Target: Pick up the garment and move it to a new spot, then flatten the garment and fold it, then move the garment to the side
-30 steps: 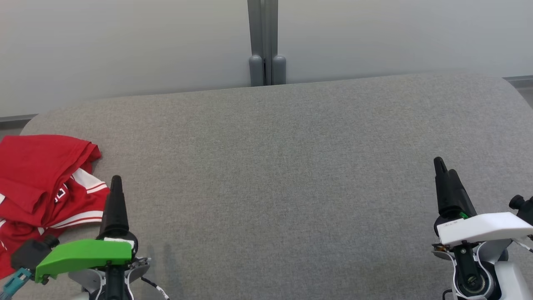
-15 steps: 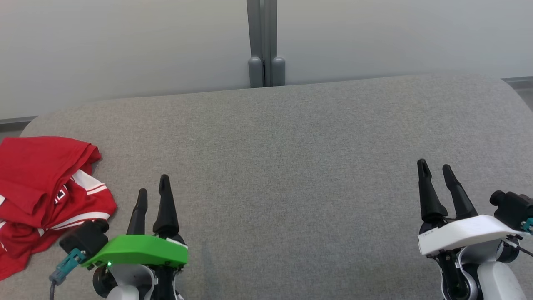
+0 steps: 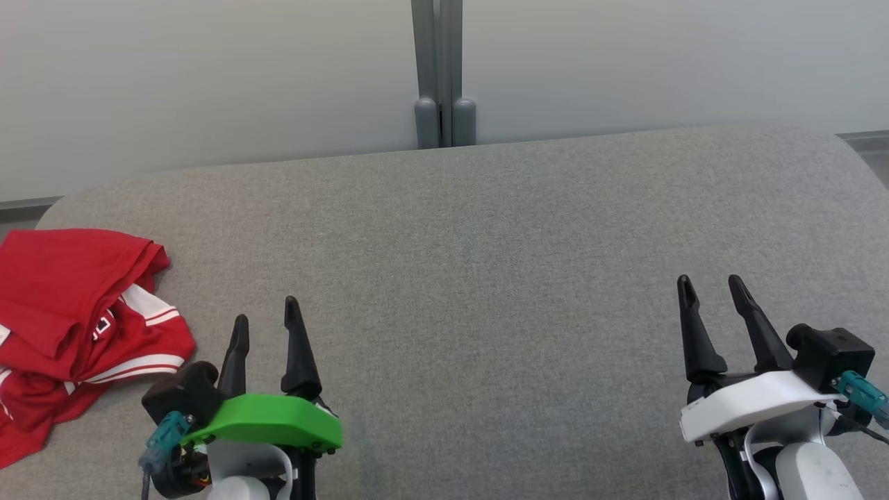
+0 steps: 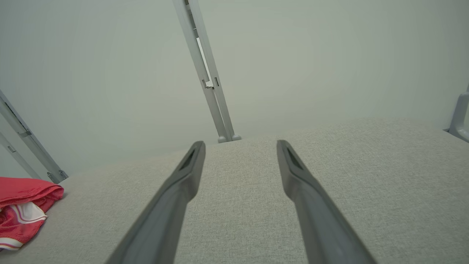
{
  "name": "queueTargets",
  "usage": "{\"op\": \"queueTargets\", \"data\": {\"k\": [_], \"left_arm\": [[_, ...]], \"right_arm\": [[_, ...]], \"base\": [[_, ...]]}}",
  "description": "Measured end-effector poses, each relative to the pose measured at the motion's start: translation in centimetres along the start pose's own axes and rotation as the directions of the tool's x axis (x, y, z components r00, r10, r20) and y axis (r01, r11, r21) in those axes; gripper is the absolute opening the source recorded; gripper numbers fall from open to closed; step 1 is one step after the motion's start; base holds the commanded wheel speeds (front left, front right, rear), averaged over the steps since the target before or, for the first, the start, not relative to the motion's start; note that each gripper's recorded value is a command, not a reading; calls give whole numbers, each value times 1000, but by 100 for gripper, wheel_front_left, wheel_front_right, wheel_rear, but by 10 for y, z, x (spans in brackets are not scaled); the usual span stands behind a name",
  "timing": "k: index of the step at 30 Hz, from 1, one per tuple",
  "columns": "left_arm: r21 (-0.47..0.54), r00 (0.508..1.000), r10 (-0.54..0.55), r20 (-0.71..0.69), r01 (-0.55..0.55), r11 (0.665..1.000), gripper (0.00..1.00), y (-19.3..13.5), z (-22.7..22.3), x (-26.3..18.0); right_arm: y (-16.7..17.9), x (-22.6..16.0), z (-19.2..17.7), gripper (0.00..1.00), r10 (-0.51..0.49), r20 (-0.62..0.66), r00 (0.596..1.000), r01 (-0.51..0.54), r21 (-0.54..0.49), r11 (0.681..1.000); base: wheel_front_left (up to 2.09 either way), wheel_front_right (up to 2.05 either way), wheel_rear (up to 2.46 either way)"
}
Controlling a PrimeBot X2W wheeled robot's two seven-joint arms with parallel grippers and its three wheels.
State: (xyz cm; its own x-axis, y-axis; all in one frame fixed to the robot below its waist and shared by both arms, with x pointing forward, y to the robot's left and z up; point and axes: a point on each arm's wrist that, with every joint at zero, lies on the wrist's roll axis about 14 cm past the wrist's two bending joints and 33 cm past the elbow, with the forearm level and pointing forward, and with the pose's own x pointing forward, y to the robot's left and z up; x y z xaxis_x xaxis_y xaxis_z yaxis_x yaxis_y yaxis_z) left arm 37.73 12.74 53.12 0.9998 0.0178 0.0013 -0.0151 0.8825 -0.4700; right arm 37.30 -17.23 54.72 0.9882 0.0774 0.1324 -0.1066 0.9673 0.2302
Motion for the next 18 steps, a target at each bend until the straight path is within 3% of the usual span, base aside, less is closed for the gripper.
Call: {"op": "queueTargets", "data": {"k": [7,18], "left_arm": [[146,1000,-14,-16,16,989,100,-4,-13,-5],[262,1000,-28,5,26,965,100,-14,-18,-9]], "right_arm": [[6,0,1,100,30,6,1000,-29,-101,994],[13,-1,2,100,60,18,998,-55,-196,979]], "base": [[0,0,0],[0,0,0]]}}
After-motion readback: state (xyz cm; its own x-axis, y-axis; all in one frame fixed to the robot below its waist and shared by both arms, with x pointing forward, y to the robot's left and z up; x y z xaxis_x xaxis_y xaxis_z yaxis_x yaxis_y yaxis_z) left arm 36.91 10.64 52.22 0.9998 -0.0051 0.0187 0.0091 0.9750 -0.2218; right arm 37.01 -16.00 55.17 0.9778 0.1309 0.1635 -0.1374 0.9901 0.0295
